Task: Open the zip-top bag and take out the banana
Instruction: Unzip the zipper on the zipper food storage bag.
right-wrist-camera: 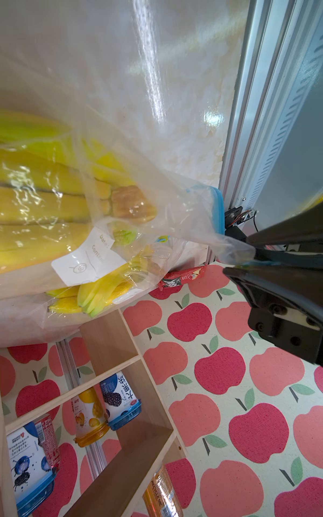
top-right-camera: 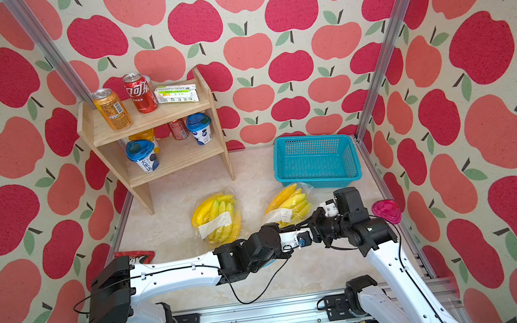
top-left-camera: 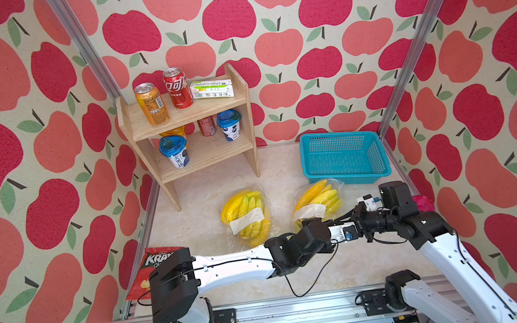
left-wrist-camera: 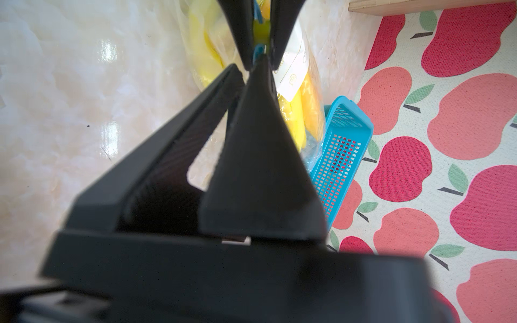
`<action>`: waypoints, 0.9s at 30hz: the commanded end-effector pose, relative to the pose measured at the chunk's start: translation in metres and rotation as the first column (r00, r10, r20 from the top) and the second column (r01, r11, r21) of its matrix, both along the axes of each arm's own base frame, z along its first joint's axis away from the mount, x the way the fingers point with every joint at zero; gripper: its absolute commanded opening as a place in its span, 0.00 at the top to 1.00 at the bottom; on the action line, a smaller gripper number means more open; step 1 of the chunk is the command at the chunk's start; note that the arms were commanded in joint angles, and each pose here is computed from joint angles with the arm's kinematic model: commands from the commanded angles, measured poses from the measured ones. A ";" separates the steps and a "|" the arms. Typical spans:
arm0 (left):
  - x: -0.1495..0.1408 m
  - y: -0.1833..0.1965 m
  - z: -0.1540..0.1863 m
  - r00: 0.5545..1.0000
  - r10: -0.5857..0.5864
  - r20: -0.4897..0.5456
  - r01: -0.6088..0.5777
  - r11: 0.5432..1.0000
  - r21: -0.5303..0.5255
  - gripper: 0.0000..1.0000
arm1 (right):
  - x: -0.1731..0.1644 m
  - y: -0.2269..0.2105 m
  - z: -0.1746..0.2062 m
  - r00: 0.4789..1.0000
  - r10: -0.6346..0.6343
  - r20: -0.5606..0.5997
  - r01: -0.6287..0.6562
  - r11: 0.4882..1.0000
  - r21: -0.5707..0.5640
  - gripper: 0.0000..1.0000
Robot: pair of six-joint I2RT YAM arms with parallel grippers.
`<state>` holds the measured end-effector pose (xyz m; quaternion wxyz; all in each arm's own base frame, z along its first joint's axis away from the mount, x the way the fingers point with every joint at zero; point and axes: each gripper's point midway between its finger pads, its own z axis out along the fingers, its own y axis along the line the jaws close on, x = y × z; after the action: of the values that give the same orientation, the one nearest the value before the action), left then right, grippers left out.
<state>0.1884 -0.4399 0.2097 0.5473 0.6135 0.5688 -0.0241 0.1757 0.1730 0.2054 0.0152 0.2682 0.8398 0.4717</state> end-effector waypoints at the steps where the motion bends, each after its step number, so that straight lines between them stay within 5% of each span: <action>1: 0.002 -0.001 0.024 1.000 0.009 0.018 -0.008 0.998 -0.061 1.00 | -0.007 -0.002 -0.004 0.999 0.024 -0.021 -0.025 1.000 -0.014 0.85; 16: -0.002 -0.004 0.020 1.000 -0.008 -0.011 0.007 0.998 -0.068 0.99 | 0.012 -0.005 -0.001 0.999 -0.054 0.004 0.054 0.998 0.030 0.92; 27: -0.001 -0.011 0.021 1.000 -0.014 -0.011 0.013 0.997 -0.080 0.99 | 0.009 -0.006 -0.003 0.998 -0.060 0.004 0.060 0.998 0.032 0.83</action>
<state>0.1875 -0.4419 0.2120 0.5503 0.6123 0.5670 -0.0301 0.1829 0.1673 0.2067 0.0280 0.2836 0.8276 0.4837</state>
